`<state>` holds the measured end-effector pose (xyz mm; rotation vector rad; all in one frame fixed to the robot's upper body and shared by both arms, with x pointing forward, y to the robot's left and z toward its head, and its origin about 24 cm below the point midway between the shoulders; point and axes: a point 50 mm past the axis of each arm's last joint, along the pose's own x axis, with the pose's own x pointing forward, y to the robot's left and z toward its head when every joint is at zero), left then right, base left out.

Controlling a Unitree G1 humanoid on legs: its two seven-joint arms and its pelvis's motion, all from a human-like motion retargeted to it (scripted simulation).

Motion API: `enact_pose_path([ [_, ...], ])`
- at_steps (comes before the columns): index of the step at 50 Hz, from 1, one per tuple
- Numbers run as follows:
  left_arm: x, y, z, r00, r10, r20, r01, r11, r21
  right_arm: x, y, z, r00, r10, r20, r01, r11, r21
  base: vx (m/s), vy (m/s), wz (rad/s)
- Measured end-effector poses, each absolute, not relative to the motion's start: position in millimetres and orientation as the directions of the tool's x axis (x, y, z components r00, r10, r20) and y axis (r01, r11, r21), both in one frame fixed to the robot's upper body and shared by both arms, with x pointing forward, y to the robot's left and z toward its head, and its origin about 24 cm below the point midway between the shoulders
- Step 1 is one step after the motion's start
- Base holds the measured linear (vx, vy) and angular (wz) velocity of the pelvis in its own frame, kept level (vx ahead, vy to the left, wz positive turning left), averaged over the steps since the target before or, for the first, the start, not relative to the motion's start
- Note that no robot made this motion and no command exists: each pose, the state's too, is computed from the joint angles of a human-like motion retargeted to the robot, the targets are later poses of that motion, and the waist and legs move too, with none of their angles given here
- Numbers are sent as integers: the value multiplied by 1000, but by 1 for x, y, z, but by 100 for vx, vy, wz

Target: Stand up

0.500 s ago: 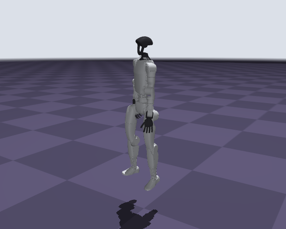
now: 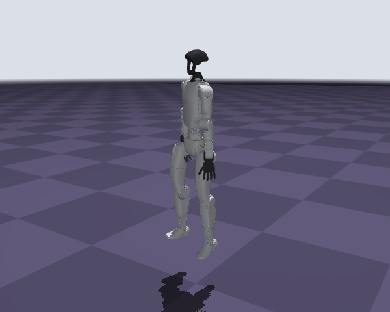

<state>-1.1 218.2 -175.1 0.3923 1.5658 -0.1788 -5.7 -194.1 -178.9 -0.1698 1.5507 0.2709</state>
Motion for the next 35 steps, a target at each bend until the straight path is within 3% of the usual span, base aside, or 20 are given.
enact_pose_path([
  [25,7,215,-176,47,126,-991,333,933,134,1,-194,-179,1,60,-998,-299,953,57,0,0,2],
  [35,2,211,-177,51,95,-994,296,949,106,15,-191,-179,87,51,-995,-290,957,24,6,4,12],
])
